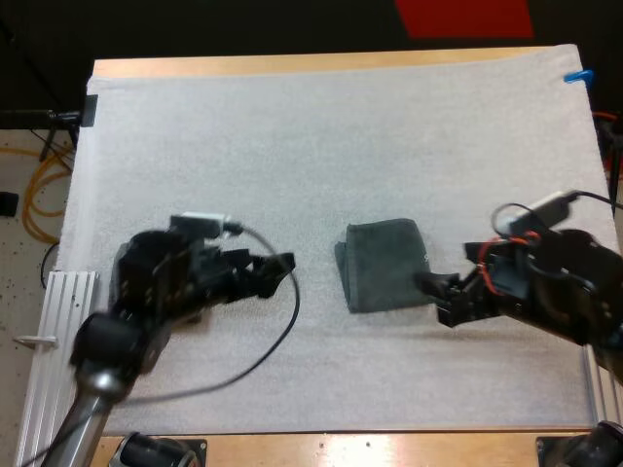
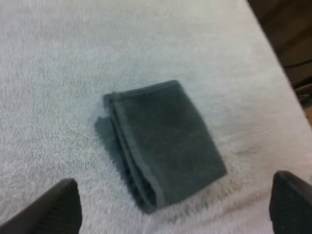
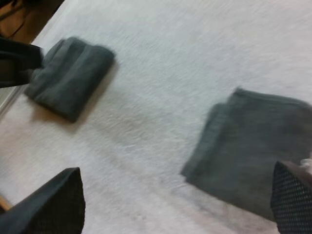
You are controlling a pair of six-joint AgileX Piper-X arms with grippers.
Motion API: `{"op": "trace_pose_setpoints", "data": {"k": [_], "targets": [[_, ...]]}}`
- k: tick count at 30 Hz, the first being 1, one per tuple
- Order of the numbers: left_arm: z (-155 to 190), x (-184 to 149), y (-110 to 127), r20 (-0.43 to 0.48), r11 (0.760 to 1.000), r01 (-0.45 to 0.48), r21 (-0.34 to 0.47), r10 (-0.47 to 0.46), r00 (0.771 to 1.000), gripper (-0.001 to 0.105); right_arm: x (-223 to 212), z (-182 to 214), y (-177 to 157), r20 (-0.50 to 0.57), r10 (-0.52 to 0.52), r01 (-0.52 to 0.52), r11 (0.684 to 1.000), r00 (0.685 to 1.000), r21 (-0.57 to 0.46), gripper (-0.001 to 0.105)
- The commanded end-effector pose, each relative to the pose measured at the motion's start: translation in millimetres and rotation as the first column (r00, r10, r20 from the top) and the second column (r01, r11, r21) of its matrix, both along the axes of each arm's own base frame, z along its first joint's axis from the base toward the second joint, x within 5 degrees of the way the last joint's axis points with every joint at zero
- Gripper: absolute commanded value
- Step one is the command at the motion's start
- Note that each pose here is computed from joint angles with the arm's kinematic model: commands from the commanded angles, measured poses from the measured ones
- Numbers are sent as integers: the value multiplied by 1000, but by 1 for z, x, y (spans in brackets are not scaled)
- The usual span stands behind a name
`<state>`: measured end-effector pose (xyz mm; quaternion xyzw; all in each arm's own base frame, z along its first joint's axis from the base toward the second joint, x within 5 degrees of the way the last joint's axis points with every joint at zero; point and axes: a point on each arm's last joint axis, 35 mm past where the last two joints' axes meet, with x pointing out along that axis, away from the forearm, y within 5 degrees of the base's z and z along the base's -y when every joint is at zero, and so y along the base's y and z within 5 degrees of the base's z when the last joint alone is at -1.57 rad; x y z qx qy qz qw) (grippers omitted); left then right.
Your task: Pick towel from pile fold and stack
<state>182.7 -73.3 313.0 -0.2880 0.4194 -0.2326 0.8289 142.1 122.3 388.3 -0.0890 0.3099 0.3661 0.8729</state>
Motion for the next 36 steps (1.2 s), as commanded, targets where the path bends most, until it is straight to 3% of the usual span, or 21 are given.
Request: {"op": "trace_pose_setpoints", "data": {"k": [1,10,18,28,33,36], "targets": [[-3,10,-5,-9,1000,5,-19,-5,1000,76,-5,4,-6,24,-15,15,1000,1000,-15,75],[-81,68,-62,-224,998,57,-31,-63,973,76,-20,11,-19,49,-35,35,999,998,-12,75],[-139,89,-95,-417,997,48,-59,-68,907,76,-24,5,-22,-5,-35,35,998,999,-58,75],[-158,112,-112,-520,997,2,-76,-41,853,76,-24,4,-23,-13,-49,48,996,999,-71,75],[-166,112,-111,-577,1000,-1,4,3,817,75,-24,4,-23,-13,-49,48,996,999,-71,75],[-167,111,-110,-587,1000,4,3,-1,809,75,-24,4,-23,-12,-50,49,996,999,-72,75]]}}
